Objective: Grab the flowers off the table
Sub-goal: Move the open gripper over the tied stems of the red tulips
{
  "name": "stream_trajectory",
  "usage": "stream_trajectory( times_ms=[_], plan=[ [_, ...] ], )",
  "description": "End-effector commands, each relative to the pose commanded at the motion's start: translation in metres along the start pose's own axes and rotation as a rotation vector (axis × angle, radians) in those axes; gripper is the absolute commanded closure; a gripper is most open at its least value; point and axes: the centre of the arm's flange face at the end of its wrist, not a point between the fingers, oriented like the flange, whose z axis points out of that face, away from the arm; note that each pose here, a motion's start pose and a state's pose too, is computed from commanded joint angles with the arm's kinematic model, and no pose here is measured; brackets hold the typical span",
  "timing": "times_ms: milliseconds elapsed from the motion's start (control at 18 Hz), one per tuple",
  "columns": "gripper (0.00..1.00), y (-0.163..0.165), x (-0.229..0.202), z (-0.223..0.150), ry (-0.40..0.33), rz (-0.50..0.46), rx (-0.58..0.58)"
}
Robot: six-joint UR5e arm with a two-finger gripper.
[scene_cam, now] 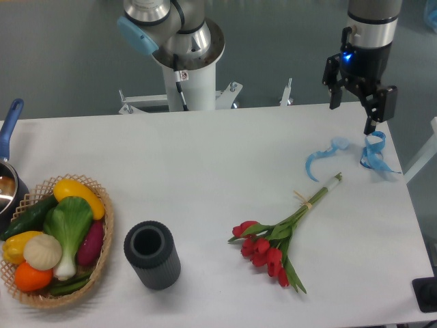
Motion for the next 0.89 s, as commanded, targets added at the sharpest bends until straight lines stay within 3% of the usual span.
stream_trajectory(
  times_ms=[222,444,889],
  plan=[
    [0.0,-0.004,0.021,0.015,0.03,-0.021,0.026],
    [0.0,-0.004,0.029,0.021,0.014,-0.026,0.024],
    [0.0,-0.014,0.032,0.044,0.037,-0.192,0.103]
  ],
)
